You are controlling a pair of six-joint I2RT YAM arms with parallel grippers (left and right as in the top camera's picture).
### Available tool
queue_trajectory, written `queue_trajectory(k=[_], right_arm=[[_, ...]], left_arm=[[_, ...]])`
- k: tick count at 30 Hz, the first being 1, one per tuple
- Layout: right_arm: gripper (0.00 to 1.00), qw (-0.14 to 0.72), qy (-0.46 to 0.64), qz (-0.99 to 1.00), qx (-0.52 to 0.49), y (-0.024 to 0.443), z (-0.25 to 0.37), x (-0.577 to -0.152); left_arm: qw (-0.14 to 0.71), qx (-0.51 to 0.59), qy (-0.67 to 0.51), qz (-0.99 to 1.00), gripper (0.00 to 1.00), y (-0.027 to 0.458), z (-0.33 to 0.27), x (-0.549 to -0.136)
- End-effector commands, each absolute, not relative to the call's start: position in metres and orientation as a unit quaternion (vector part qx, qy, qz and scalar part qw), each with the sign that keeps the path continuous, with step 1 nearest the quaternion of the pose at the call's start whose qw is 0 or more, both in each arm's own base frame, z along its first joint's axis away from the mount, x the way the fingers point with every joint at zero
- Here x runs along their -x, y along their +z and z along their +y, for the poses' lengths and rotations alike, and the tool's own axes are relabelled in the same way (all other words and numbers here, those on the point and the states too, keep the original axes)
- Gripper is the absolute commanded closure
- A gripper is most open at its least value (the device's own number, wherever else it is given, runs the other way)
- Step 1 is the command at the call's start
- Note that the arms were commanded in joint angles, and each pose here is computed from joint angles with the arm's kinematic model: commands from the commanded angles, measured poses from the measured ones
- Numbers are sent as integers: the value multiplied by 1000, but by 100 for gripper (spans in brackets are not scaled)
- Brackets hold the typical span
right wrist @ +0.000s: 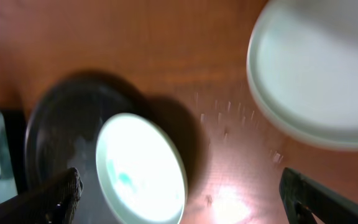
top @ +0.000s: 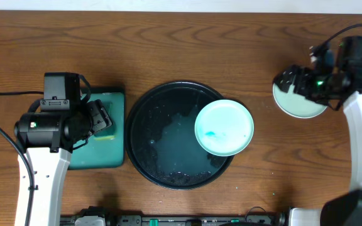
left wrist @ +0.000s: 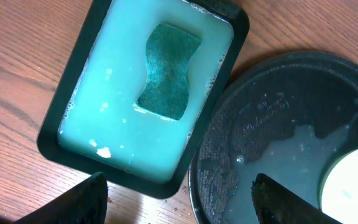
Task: Clean dirty plates on tray and stack at the side
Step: 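Move the right gripper back to the remaining green plate rim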
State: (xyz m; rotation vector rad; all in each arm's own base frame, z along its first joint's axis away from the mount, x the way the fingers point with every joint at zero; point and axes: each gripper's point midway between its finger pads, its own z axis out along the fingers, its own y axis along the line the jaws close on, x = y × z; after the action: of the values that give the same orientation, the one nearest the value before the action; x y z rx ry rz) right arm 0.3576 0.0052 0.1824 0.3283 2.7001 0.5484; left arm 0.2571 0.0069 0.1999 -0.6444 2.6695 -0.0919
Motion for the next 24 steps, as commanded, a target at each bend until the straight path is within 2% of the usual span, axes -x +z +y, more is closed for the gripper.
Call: queue_trajectory(k=[1,11,16,21,24], right_arm=[[1,118,201,961,-147,154,16,-347],[2,42,242,963,-108,104,64,-346],[26,10,236,966,-104,76,70,-348],[34,-5,234,967,-100,57,76,-350],[33,-11,232,968,-97,51,78,-350]], left_arm=[[183,224,-31,957,25,193,7,-254],[181,224,-31,957,25,192,7,-255],[181,224,-31,957,25,192,7,-255],[181,224,-31,957,25,192,7,-255],[182,224,-30,957,25,192,7,-255]])
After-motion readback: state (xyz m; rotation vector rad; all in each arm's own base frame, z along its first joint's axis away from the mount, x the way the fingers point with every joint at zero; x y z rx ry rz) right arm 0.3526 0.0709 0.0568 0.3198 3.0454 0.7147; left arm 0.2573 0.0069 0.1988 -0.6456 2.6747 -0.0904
